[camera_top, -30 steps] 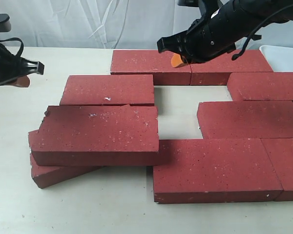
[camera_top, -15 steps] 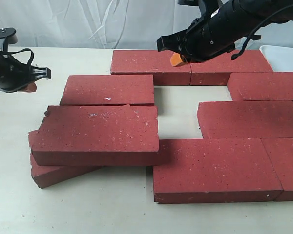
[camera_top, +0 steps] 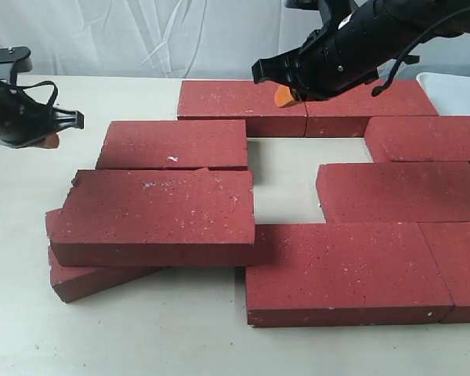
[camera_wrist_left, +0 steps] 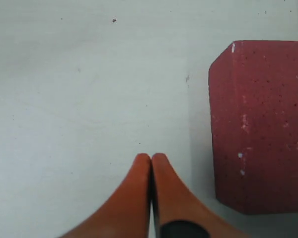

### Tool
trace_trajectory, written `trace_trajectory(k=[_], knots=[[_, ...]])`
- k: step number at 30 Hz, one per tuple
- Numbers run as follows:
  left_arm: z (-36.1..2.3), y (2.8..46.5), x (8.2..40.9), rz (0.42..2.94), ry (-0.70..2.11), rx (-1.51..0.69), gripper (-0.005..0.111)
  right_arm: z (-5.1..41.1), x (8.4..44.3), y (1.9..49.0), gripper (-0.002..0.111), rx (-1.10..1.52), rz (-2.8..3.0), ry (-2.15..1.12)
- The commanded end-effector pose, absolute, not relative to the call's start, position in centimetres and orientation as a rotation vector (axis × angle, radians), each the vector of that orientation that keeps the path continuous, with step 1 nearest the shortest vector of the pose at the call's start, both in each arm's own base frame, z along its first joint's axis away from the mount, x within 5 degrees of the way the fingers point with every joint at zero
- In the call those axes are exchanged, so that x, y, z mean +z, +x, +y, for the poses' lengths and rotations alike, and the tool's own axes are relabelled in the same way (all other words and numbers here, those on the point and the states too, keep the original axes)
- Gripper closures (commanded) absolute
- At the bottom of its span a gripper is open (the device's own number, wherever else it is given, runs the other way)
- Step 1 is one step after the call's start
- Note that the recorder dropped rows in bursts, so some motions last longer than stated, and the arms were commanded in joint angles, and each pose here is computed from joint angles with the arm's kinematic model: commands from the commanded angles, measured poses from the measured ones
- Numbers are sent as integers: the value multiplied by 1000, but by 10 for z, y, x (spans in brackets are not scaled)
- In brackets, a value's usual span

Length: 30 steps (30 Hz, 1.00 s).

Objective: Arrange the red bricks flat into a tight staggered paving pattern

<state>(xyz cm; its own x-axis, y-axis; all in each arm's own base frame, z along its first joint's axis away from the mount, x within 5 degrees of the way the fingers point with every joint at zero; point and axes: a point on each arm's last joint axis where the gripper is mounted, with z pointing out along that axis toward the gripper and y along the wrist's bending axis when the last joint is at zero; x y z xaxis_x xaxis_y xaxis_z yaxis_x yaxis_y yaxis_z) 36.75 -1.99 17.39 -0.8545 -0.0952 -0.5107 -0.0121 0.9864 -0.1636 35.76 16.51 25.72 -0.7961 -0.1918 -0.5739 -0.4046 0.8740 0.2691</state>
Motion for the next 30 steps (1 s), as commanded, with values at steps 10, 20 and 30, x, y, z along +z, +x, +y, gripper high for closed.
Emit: trace_trajectory(k=[10,20,30], knots=[[-28,395,136,2788,-150,-352,107,164,263,358,109,509,2473,-436],[-37,397,114,2807,-159,-488,107,164,263,358,109,509,2473,-436],[-45,397,117,2784,-166,-622,107,164,263,358,109,508,2469,-435]])
